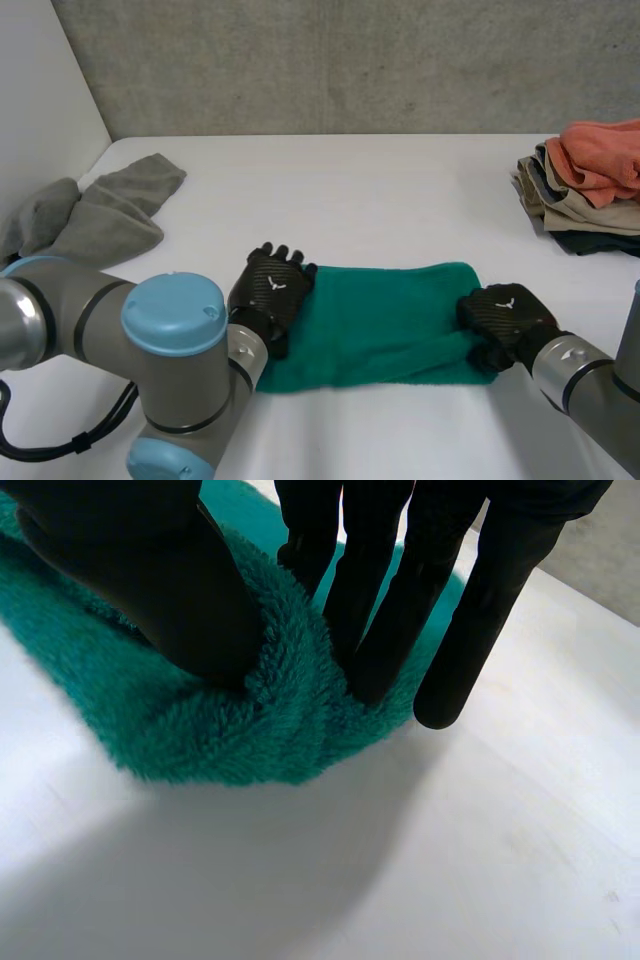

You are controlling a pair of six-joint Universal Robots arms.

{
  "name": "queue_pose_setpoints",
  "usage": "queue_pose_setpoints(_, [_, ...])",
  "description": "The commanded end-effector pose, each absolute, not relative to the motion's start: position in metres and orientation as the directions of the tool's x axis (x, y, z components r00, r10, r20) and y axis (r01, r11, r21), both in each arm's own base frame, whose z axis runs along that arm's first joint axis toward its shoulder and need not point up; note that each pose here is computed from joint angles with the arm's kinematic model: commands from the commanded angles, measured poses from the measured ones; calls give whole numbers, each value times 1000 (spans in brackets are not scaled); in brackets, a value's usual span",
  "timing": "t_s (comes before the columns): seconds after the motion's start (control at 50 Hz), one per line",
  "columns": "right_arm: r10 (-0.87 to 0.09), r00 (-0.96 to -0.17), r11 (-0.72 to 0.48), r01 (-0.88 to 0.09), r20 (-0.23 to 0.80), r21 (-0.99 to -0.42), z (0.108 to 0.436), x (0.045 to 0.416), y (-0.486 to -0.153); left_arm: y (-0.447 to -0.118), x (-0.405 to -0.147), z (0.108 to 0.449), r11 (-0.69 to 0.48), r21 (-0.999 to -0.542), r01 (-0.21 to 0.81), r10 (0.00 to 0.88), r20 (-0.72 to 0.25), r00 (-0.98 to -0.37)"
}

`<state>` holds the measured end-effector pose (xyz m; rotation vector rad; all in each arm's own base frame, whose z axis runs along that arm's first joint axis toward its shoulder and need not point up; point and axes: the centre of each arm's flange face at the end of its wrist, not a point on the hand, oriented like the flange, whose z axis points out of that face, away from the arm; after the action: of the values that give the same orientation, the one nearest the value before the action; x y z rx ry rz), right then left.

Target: Fold the laundry.

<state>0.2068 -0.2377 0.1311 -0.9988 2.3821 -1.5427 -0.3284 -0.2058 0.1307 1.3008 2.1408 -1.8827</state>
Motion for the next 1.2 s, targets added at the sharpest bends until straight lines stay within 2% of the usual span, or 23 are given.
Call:
queue_pose_setpoints(0.02, [-523,-769,200,-530,367,-824,149,191,-244,-216,-323,134,-48,-803,594,502,-534,-680])
queue_pose_setpoints(0.08, [-505,-729,147,-600,462,-786,155,190,-247,-217,-321,153,-74,-818,571,479,-531,-699])
queue_pose_setpoints(0.1, [-489,-696,105,-645,526,-757,160,191,-249,-217,-320,159,-81,-822,563,474,-529,-704])
queue_pose_setpoints(0.16, [-478,-649,28,-685,592,-728,171,203,-248,-212,-317,178,-111,-836,537,456,-523,-720])
queue_pose_setpoints(0.18, [-486,-616,-47,-690,620,-722,180,222,-242,-210,-315,184,-119,-839,531,451,-522,-724])
queue_pose_setpoints(0.28, [-544,-515,-258,-649,662,-716,198,286,-211,-207,-298,212,-143,-855,499,399,-511,-761])
queue_pose_setpoints(0.32, [-571,-469,-313,-634,674,-707,194,306,-199,-207,-291,217,-143,-857,495,382,-509,-771])
queue_pose_setpoints(0.34, [-589,-411,-374,-624,695,-686,187,323,-187,-207,-287,219,-142,-858,494,375,-509,-775])
queue_pose_setpoints(0.4, [-602,-311,-459,-619,735,-638,172,344,-165,-209,-275,226,-134,-864,486,345,-500,-794])
queue_pose_setpoints(0.42, [-605,-242,-510,-614,759,-602,161,353,-149,-210,-272,226,-128,-865,486,336,-499,-799])
queue_pose_setpoints(0.5, [-616,-141,-569,-602,775,-561,143,362,-124,-213,-262,220,-97,-862,498,322,-500,-804])
queue_pose_setpoints(0.52, [-619,-140,-568,-600,773,-563,142,362,-123,-213,-261,218,-92,-861,500,322,-501,-803])
queue_pose_setpoints(0.56, [-626,-154,-559,-595,764,-578,142,363,-123,-213,-261,218,-91,-862,498,324,-499,-804])
queue_pose_setpoints(0.64, [-673,-293,-477,-529,679,-702,160,362,-130,-215,-266,221,-107,-874,475,325,-482,-814])
queue_pose_setpoints(0.66, [-672,-404,-424,-478,621,-769,185,353,-143,-216,-268,224,-117,-878,463,326,-475,-818])
queue_pose_setpoints(0.72, [-645,-568,-329,-398,511,-857,216,329,-168,-216,-286,235,-166,-904,393,372,-426,-824])
queue_pose_setpoints(0.74, [-632,-648,-262,-338,425,-904,227,314,-181,-216,-291,236,-173,-911,375,392,-413,-822])
queue_pose_setpoints(0.8, [-620,-740,-112,-246,261,-963,228,292,-201,-208,-319,240,-202,-938,282,494,-346,-797])
queue_pose_setpoints(0.84, [-612,-767,-38,-216,194,-976,226,282,-207,-198,-341,241,-203,-955,215,577,-294,-762])
queue_pose_setpoints(0.9, [-563,-821,97,-182,97,-978,223,260,-222,-190,-365,233,-174,-971,161,649,-236,-724])
queue_pose_setpoints(0.96, [-528,-848,190,-166,42,-968,219,245,-232,-187,-381,224,-142,-980,136,681,-196,-705])
queue_pose_setpoints(1.06, [-543,-840,292,-183,-4,-939,197,244,-243,-185,-400,185,-29,-973,227,722,-178,-669])
queue_pose_setpoints(1.2, [-574,-818,372,-232,-27,-899,166,252,-252,-187,-385,153,108,-913,393,652,-233,-722])
